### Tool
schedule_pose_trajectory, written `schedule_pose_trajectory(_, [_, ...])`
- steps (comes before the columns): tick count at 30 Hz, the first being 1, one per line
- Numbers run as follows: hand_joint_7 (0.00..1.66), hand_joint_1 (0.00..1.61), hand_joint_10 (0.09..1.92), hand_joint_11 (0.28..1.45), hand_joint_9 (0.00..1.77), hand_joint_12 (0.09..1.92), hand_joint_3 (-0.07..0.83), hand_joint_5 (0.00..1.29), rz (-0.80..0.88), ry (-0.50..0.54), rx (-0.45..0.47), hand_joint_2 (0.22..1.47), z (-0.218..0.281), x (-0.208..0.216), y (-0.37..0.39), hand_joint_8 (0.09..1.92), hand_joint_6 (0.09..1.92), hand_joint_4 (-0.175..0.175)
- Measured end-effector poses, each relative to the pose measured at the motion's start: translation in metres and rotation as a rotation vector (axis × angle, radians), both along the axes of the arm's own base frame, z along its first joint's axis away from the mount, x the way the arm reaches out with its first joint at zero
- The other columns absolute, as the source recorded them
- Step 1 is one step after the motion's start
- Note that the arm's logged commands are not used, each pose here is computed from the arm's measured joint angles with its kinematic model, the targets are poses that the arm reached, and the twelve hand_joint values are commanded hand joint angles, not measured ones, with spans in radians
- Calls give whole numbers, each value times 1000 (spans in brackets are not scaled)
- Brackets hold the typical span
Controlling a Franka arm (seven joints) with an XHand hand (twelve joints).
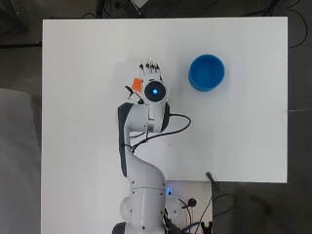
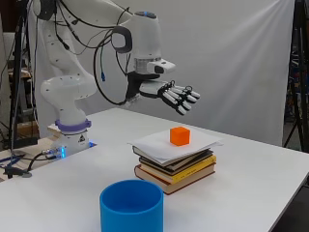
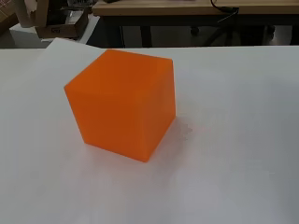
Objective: Teleoperate dual arm-hand system to pick and place objects
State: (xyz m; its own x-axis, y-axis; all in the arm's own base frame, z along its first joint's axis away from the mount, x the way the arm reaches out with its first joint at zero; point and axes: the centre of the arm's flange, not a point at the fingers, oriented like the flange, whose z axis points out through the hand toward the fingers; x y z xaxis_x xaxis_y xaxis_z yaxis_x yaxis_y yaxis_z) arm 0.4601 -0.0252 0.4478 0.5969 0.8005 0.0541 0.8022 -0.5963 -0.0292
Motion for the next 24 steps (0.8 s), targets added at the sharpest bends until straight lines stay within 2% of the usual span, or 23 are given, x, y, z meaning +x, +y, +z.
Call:
schedule_pose_trajectory(5, [176,123,87,475,352,87,-4,74,-4,11,8,923,-34,-4,0,87,87,17])
schedule_pose_trajectory(16, [269,98,87,473,392,87,2,156,45,60,-3,930,-68,-7,3,87,87,17])
schedule_pose_trajectory(22, [299,136,87,469,416,87,7,218,80,103,5,949,-86,-9,9,87,87,2])
schedule_pose_trajectory(24, [445,203,87,520,560,87,6,305,87,122,21,992,-93,-13,9,87,87,-10])
